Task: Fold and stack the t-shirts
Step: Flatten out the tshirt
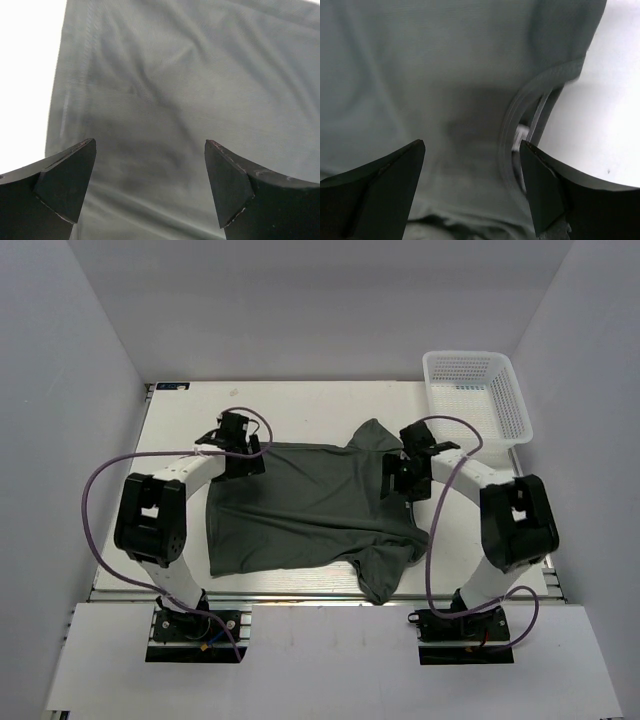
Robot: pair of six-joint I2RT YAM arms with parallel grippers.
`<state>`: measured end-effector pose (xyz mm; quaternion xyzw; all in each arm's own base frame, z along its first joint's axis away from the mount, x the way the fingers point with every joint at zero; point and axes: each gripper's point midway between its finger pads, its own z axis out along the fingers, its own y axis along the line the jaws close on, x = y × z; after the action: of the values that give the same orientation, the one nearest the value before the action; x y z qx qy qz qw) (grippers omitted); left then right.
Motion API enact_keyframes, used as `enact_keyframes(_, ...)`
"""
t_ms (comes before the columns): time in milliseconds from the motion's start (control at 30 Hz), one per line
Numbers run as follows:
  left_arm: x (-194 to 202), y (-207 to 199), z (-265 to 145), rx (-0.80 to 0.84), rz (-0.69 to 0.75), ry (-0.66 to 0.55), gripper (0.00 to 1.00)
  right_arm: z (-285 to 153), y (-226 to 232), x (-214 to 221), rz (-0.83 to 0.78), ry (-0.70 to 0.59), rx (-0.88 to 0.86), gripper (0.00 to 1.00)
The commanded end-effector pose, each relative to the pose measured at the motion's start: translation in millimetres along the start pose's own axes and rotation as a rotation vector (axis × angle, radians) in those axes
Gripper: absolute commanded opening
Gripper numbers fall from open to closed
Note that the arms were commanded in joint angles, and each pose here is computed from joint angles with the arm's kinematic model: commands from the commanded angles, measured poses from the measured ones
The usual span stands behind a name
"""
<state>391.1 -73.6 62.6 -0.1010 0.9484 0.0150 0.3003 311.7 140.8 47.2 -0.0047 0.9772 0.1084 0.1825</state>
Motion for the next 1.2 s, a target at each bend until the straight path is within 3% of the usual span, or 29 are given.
enact_keyframes(0,14,-7,12,0.020,0.034,0.073,0.99,8,-5,-24,0.050,-0.017,0.063,0.82)
enact_keyframes(200,21,-9,45,-0.013,0.042,0.142,0.99,46,-10,-28,0.100,0.105,0.099,0.82)
enact_keyframes(400,5,-21,84,-0.054,0.068,0.193,0.99,89,-26,-74,0.102,0.135,0.111,0.82)
enact_keyframes(467,-14,-28,107,-0.063,0.069,0.182,0.99,82,-11,-125,0.034,0.032,0.041,0.82)
enact_keyframes(500,-44,-39,107,-0.045,0.071,0.138,0.99,89,-11,-144,-0.040,0.000,0.047,0.82)
enact_keyframes(533,-40,-41,125,-0.052,0.095,0.161,0.99,89,-10,-158,-0.060,-0.032,0.046,0.82)
enact_keyframes(600,-82,-52,127,-0.031,0.081,0.093,0.99,77,-8,-210,-0.131,-0.155,0.066,0.85)
enact_keyframes(667,-94,-52,136,-0.034,0.082,0.087,0.99,55,-1,-249,-0.163,-0.266,0.072,0.86)
enact_keyframes(767,-128,-52,117,-0.054,0.069,0.009,0.99,24,1,-270,-0.225,-0.348,0.099,0.87)
enact_keyframes(833,-145,-50,89,-0.044,0.065,-0.049,0.99,-22,20,-280,-0.269,-0.431,0.046,0.87)
enact_keyframes(900,-136,-41,71,-0.054,0.066,-0.048,0.99,-18,36,-252,-0.301,-0.381,-0.051,0.90)
enact_keyframes(933,-156,-41,37,-0.029,0.047,-0.122,0.99,-49,44,-244,-0.313,-0.408,-0.088,0.90)
enact_keyframes(1000,-131,-29,22,-0.040,0.028,-0.088,0.99,-54,59,-204,-0.330,-0.322,-0.172,0.90)
enact_keyframes(1100,-92,-8,-18,-0.046,-0.049,-0.064,0.99,-86,82,-170,-0.289,-0.323,-0.240,0.90)
enact_keyframes(1133,-81,-4,-26,-0.047,-0.079,-0.061,0.99,-52,71,-127,-0.257,-0.222,-0.230,0.90)
enact_keyframes(1167,-42,9,-23,-0.077,-0.091,0.010,0.99,-76,79,-118,-0.268,-0.268,-0.252,0.90)
